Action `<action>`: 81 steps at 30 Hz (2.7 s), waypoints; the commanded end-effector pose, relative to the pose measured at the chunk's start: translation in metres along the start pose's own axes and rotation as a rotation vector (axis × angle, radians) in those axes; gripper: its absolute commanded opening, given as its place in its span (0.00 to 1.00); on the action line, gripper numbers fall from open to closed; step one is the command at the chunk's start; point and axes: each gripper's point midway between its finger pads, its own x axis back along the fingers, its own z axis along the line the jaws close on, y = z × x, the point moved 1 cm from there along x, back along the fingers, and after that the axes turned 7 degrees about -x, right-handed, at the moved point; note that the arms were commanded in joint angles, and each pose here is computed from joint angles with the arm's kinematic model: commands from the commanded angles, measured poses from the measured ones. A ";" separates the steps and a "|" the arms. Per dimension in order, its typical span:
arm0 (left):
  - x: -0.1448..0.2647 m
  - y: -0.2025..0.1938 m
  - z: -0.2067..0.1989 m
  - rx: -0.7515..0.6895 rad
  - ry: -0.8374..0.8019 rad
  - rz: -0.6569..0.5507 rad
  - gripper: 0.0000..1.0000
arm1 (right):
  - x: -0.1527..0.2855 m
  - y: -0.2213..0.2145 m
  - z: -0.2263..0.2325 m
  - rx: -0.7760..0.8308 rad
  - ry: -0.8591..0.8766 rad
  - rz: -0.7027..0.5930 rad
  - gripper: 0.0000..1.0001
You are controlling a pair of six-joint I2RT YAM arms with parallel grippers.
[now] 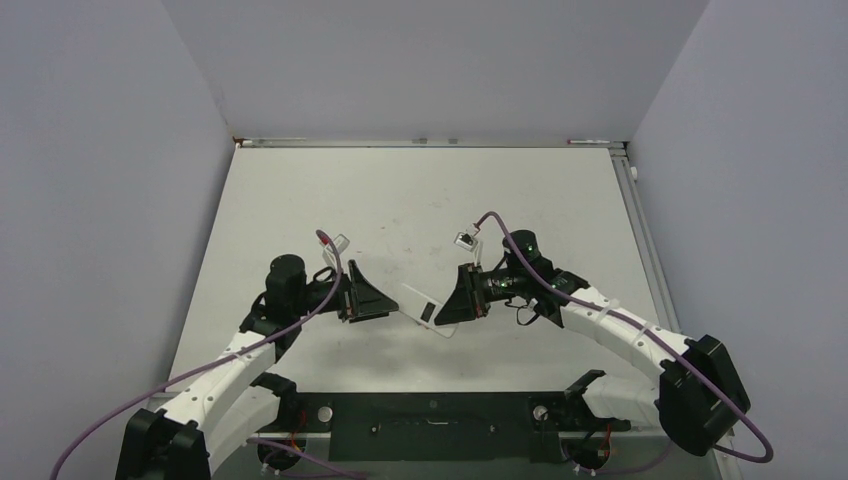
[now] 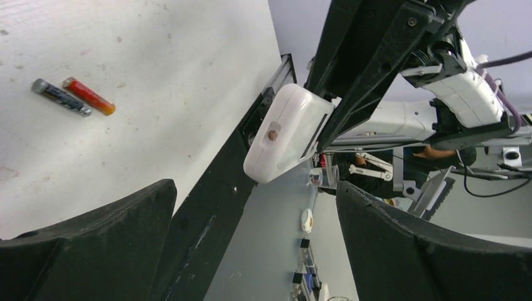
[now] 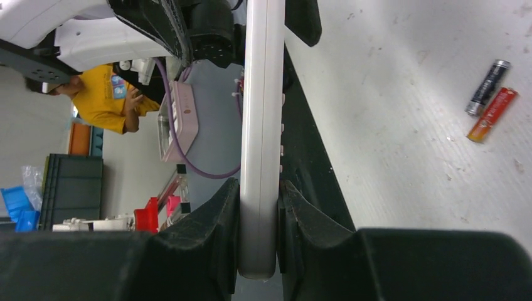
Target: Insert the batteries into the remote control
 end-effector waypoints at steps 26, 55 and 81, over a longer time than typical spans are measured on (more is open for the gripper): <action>0.009 -0.027 -0.077 -0.206 -0.288 0.119 0.65 | -0.022 -0.017 0.064 0.150 0.276 0.116 0.09; 0.010 -0.027 -0.083 -0.230 -0.294 0.057 0.00 | -0.025 -0.009 0.053 0.136 0.188 0.069 0.44; 0.009 0.002 -0.082 -0.206 -0.213 -0.119 0.00 | 0.012 0.028 0.060 0.033 0.114 -0.475 0.57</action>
